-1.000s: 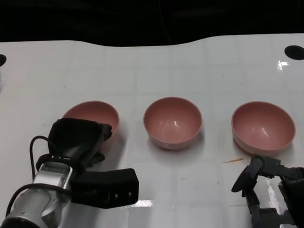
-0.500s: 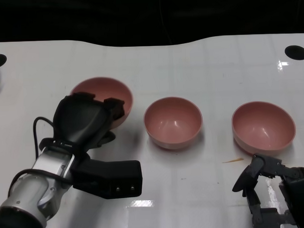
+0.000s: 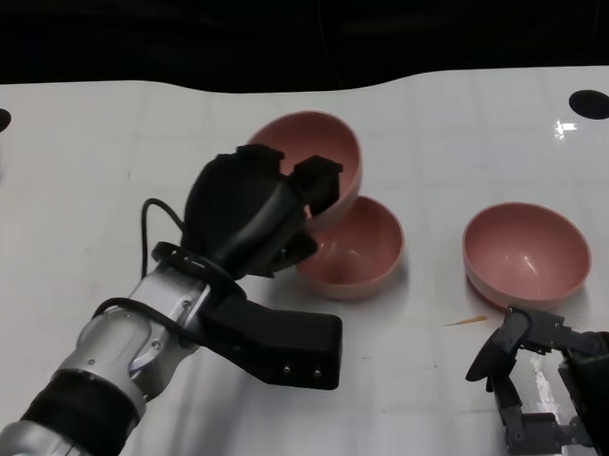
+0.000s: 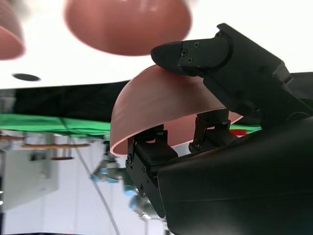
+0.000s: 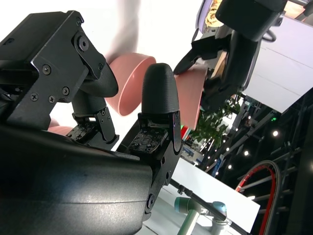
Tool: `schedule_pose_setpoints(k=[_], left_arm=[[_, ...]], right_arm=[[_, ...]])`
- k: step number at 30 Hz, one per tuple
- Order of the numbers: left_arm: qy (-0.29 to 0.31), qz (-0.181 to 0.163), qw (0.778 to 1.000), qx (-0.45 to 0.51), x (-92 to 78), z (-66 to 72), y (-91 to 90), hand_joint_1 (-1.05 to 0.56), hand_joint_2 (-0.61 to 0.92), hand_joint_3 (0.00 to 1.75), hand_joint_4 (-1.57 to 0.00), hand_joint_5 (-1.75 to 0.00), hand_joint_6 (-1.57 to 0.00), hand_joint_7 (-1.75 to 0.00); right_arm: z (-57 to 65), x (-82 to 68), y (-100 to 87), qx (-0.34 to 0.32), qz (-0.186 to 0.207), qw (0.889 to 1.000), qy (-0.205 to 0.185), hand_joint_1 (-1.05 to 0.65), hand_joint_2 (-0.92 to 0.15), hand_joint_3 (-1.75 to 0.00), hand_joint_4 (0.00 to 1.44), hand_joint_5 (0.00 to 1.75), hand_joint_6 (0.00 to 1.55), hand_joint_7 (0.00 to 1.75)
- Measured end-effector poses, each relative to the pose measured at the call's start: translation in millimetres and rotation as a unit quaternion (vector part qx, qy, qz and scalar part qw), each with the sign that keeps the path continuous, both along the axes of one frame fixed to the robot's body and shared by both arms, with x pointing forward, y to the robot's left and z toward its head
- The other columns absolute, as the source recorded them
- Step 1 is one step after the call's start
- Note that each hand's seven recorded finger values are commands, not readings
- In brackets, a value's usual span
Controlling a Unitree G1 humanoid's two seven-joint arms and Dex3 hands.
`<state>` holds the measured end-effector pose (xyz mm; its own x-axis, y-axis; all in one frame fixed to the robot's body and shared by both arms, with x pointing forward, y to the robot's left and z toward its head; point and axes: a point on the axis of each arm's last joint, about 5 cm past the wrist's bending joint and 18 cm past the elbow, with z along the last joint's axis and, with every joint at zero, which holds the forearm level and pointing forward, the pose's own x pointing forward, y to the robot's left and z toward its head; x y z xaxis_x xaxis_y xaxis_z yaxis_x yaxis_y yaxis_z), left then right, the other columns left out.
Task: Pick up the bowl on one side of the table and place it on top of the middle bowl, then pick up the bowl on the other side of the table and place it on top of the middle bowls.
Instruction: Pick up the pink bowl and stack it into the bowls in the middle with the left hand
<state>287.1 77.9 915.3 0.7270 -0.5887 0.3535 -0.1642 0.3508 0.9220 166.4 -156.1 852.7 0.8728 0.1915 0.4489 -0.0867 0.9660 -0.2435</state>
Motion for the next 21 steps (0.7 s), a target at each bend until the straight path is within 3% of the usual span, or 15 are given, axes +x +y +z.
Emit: schedule_pose_setpoints(k=[5, 7, 10, 19, 21], left_arm=[[0.004, -0.035, 0.999, 0.002, 0.9, 1.5, -16.0, -0.27, 0.5, 0.85, -0.95, -1.75, -0.73, -1.68], [0.009, -0.042, 0.999, 0.009, 1.1, 1.3, -22.0, -0.29, 0.55, 0.82, -0.94, -1.75, -0.76, -1.57], [0.023, -0.053, 0.998, 0.023, 0.4, 1.4, -28.4, -0.31, 0.65, 0.63, -0.92, -1.75, -0.82, -1.29], [0.075, -0.06, 0.993, 0.067, -0.6, 0.7, -32.2, -0.28, 0.71, 0.54, -0.95, -1.75, -0.87, -1.13], [0.082, -0.057, 0.992, 0.078, -0.3, 0.5, -31.5, -0.28, 0.74, 0.45, -0.91, -1.75, -0.9, -0.97]], right_arm=[[0.0, 0.0, 0.1, -0.001, 0.001, 1.0, 0.0, 0.14, -0.25, -1.61, 0.77, 1.64, 0.77, 1.42], [0.0, 0.0, 0.2, -0.002, 0.001, 1.0, 0.0, 0.15, -0.25, -1.61, 0.78, 1.64, 0.77, 1.42], [0.0, 0.0, 0.3, -0.002, 0.001, 1.0, 0.0, 0.15, -0.25, -1.62, 0.78, 1.64, 0.77, 1.42], [0.0, 0.0, 0.2, -0.001, 0.001, 1.0, 0.0, 0.14, -0.25, -1.62, 0.77, 1.63, 0.76, 1.42], [-0.1, -0.1, 0.2, -0.001, 0.001, 1.0, 0.0, 0.14, -0.25, -1.62, 0.77, 1.62, 0.77, 1.42]])
